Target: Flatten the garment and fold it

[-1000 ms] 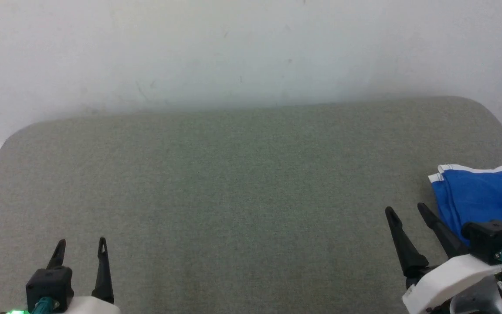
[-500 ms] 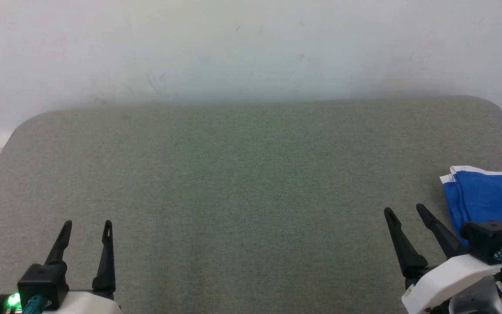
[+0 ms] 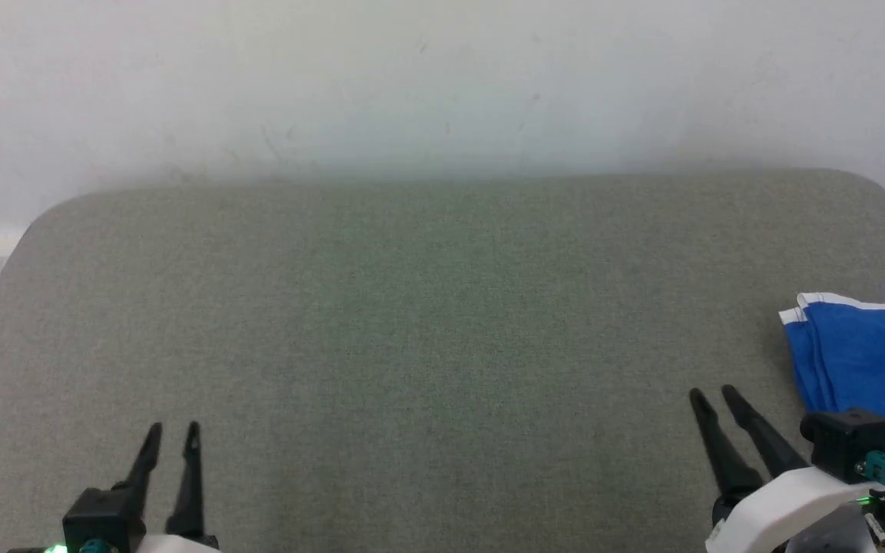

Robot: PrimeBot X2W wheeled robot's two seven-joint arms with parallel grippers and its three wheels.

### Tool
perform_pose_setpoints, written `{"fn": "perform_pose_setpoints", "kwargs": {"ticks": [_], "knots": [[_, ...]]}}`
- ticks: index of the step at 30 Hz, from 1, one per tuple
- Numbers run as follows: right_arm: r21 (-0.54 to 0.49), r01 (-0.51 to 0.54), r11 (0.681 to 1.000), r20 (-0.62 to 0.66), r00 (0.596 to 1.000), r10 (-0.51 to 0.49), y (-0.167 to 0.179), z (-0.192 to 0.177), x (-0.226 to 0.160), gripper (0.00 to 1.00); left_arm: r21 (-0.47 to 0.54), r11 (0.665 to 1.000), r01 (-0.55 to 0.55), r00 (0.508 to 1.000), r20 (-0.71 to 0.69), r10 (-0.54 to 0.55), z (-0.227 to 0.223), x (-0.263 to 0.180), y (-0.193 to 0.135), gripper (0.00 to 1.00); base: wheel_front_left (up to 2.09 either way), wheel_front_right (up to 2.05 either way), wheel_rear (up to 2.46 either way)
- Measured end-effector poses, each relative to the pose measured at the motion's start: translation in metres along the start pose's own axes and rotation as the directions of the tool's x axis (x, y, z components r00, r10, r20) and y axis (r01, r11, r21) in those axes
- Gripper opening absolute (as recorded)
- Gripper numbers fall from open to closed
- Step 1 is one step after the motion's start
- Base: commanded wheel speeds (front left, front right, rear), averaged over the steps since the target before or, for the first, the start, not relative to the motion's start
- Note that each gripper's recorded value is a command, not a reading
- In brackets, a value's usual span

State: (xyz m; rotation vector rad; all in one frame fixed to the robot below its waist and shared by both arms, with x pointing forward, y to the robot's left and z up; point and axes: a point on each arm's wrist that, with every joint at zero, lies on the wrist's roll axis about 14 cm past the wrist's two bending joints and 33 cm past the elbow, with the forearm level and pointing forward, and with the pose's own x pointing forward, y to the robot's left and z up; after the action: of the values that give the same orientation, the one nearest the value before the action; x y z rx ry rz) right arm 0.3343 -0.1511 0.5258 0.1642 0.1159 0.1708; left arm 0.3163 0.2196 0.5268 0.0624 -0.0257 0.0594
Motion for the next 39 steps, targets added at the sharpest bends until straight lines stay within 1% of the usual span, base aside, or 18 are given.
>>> {"fn": "perform_pose_setpoints", "kwargs": {"ticks": [9,39], "knots": [[-0.002,0.003,1.0,-0.004,1.0,-0.003,-0.001,-0.002,0.001,0.0,-0.009,1.0,0.007,1.0,-0.001,-0.007,0.0,0.002,-0.003,0.0,0.0,0.0,0.0],[-0.055,0.02,0.998,0.012,1.0,-0.02,-0.006,-0.003,0.007,0.0,-0.02,0.999,0.025,0.999,0.023,-0.025,0.005,0.015,-0.014,0.0,0.0,0.0,0.0]]}}
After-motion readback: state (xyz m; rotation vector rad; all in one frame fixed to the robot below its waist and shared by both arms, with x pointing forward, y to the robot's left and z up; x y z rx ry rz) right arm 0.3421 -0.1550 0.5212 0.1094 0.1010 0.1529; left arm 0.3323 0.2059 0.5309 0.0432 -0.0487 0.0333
